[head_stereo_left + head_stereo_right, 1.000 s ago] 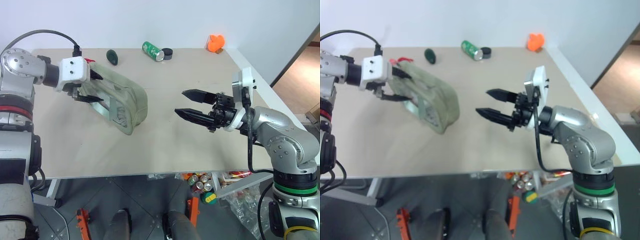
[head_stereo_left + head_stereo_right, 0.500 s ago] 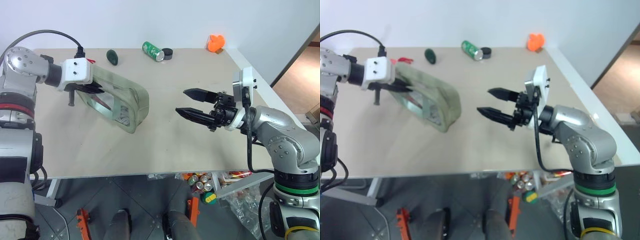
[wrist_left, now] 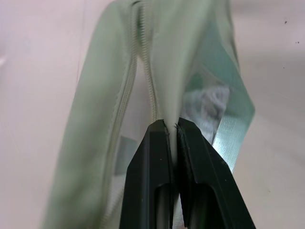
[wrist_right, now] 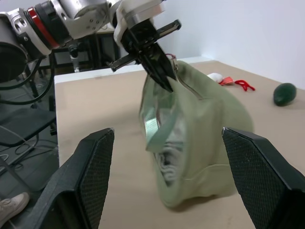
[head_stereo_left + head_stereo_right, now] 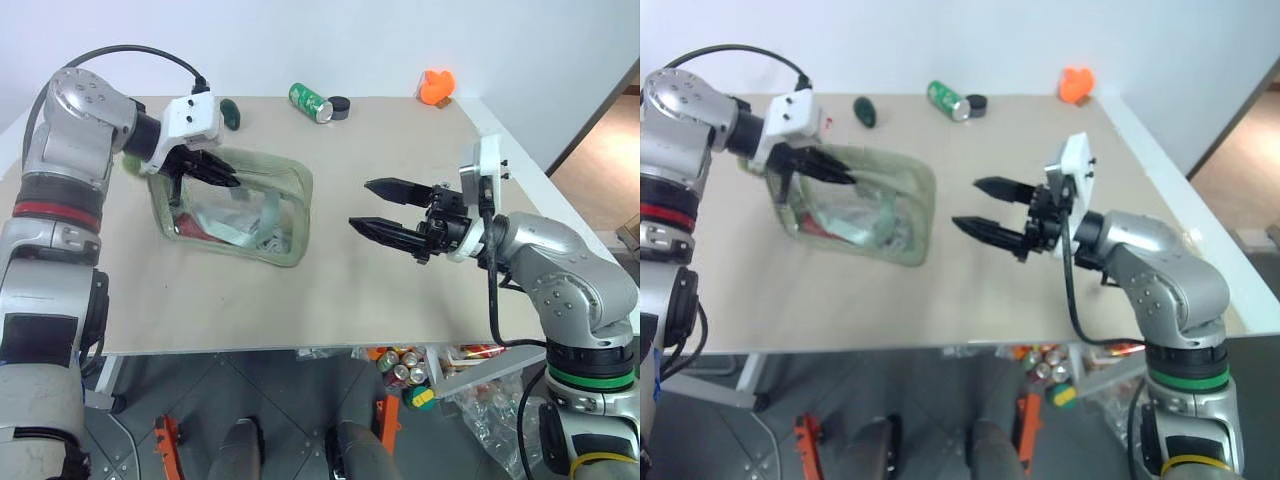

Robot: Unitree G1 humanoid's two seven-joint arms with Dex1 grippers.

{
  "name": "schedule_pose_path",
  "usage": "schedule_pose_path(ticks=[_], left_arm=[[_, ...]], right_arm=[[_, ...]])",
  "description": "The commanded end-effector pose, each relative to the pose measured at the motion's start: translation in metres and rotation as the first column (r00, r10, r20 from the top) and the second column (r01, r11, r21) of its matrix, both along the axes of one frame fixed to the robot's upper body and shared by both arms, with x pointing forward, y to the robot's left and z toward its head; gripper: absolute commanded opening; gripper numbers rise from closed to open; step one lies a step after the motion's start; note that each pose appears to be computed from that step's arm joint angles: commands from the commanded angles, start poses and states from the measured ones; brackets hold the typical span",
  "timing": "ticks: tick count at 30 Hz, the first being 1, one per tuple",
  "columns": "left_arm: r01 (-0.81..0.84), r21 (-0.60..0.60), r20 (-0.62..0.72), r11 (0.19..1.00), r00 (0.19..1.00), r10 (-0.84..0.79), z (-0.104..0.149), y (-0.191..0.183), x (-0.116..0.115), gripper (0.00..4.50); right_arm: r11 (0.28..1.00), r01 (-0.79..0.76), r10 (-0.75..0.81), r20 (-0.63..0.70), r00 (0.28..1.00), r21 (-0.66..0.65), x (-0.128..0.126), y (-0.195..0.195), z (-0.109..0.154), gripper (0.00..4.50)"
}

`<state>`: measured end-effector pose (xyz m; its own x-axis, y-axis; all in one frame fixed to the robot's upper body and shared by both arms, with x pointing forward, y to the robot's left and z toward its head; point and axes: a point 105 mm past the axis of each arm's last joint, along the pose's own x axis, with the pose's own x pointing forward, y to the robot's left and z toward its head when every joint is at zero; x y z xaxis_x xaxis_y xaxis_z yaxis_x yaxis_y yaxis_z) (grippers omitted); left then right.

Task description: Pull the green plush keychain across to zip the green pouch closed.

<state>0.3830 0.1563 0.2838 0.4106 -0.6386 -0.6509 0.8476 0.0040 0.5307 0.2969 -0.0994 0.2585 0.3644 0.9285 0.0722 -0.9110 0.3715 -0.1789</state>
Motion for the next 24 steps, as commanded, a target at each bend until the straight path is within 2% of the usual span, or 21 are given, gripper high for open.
schedule_pose_path(ticks=[1, 4, 10, 18, 24], left_arm=[[-0.016, 0.108, 0.086, 0.994, 0.996, 0.007, 0.011, 0.001, -0.004, 0.08], [-0.004, 0.164, 0.095, 0.986, 0.995, -0.012, 0.011, 0.001, -0.011, 0.08], [-0.018, 0.178, 0.099, 0.984, 0.995, 0.000, 0.007, -0.002, -0.018, 0.08], [-0.053, 0.034, 0.086, 0.998, 0.995, 0.050, 0.022, -0.017, -0.015, 0.08], [-0.026, -0.028, 0.035, 0.999, 0.999, 0.027, 0.026, -0.030, -0.023, 0.08]], right_arm=[[1.000, -0.019, 0.018, 0.060, 0.998, 0.011, -0.003, 0.003, 0.013, 3.72], [1.000, -0.021, 0.020, 0.063, 0.998, 0.015, -0.002, 0.004, 0.013, 3.72], [0.999, -0.022, 0.020, 0.066, 0.998, 0.024, -0.001, 0.006, 0.011, 3.72], [0.999, -0.027, 0.025, 0.068, 0.997, 0.023, 0.000, 0.007, 0.011, 3.72], [0.999, -0.029, 0.028, 0.068, 0.997, 0.018, 0.000, 0.007, 0.011, 3.72]])
